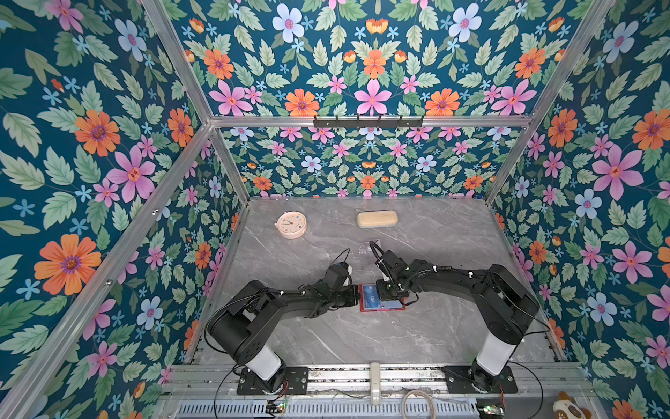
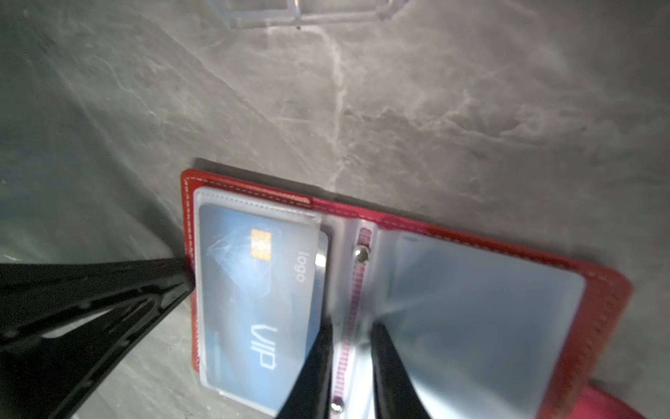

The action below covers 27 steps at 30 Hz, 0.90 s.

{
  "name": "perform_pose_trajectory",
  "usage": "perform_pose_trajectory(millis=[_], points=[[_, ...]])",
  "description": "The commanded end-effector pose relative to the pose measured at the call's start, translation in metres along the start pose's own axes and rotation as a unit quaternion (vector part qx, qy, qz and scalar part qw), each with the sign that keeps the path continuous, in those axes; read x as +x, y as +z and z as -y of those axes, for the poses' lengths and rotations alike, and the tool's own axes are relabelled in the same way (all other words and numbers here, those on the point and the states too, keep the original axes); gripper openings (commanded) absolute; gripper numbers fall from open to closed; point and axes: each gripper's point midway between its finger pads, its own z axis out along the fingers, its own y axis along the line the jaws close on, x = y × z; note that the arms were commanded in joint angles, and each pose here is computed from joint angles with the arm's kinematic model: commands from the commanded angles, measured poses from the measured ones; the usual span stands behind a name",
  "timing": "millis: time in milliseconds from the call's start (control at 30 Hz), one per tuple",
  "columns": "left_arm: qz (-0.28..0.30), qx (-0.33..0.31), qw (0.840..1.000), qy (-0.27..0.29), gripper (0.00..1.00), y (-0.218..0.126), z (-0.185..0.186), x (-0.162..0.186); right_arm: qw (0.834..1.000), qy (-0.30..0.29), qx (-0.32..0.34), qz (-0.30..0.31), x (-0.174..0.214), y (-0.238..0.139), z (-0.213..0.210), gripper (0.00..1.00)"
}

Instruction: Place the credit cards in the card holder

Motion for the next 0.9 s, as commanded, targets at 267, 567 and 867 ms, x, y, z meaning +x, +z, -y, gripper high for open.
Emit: perform_pose_trajectory(millis=[267, 567, 867], points=[[-0.033, -0.050, 0.998, -0.006, 0.00, 0.000, -0.024, 0.019, 1.000, 0.003, 0.001, -0.011, 0.013, -0.001, 0.006, 0.25], [-0.020, -0.053, 0.998, 0.010, 0.04, -0.006, -0.016, 0.007, 0.998, 0.022, 0.003, 0.058, 0.000, -0.039, 0.015, 0.25], [-0.001, -0.058, 0.998, 0.036, 0.41, -0.021, -0.003, -0.011, 0.997, 0.070, 0.005, 0.045, 0.016, -0.036, 0.051, 0.24]])
